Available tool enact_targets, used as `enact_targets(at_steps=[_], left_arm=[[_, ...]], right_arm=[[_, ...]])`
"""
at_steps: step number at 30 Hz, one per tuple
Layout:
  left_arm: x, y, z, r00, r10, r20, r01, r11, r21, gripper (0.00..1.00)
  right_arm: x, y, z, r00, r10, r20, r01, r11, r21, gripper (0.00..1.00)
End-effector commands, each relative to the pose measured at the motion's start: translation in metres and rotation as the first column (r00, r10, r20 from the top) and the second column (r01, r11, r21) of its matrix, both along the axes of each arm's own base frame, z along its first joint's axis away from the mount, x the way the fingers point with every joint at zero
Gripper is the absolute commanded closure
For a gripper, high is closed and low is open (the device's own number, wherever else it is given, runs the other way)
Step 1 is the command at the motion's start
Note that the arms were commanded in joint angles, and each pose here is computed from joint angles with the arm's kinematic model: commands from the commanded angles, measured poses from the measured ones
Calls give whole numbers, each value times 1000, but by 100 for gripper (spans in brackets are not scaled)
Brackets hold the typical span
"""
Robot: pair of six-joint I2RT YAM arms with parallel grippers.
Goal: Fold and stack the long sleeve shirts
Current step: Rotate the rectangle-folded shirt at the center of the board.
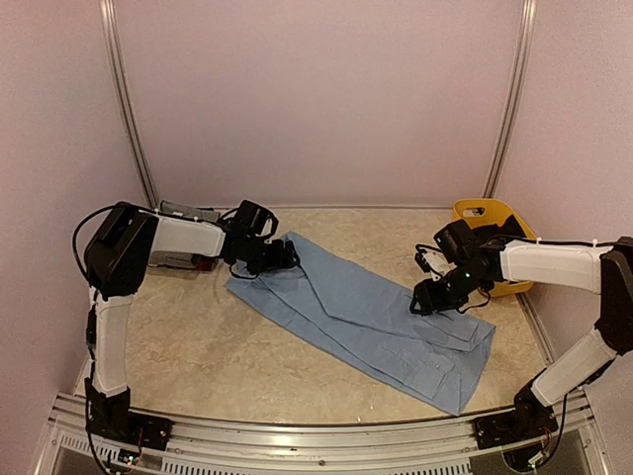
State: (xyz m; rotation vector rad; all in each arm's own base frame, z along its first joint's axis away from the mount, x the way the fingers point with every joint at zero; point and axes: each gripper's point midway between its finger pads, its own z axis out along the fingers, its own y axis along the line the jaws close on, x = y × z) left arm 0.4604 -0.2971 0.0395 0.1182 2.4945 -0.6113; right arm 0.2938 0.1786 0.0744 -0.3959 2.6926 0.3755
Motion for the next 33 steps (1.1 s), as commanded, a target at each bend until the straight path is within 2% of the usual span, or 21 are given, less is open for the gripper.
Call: enact_targets(at_steps=[1, 6, 9, 13, 18, 23, 28, 33], left_arm=[[45, -15, -10, 996, -76, 48, 77, 997, -19, 14], [75, -23, 38, 975, -69, 212, 103, 983, -154, 8], [75, -17, 78, 953, -55, 299, 117, 974, -194, 5], [63, -11, 109, 934, -56, 352, 139, 966, -217, 1], [47, 0, 132, 924, -42, 380, 137, 964, -227, 1], [30, 13, 156, 916, -15, 400, 117, 966, -232, 1], [9, 31, 154, 931, 33, 364, 54, 973, -226, 1], [-2, 47, 140, 948, 57, 312, -5, 987, -163, 1]], right_arm=[[-13, -2, -8, 999, 0, -41, 1, 1000, 15, 43], [-19, -12, -12, 997, -52, -58, 51, 999, -13, 43], [-23, -17, -23, 992, -85, -90, 82, 996, -38, 43], [-30, -20, -41, 984, -103, -144, 95, 994, -61, 44], [-45, -22, -59, 973, -102, -209, 91, 994, -63, 45], [-61, -15, -64, 964, -89, -250, 91, 996, -4, 45], [-83, 9, -62, 961, -40, -273, 61, 996, 71, 45], [-116, 53, -59, 955, 49, -293, -17, 994, 111, 45]])
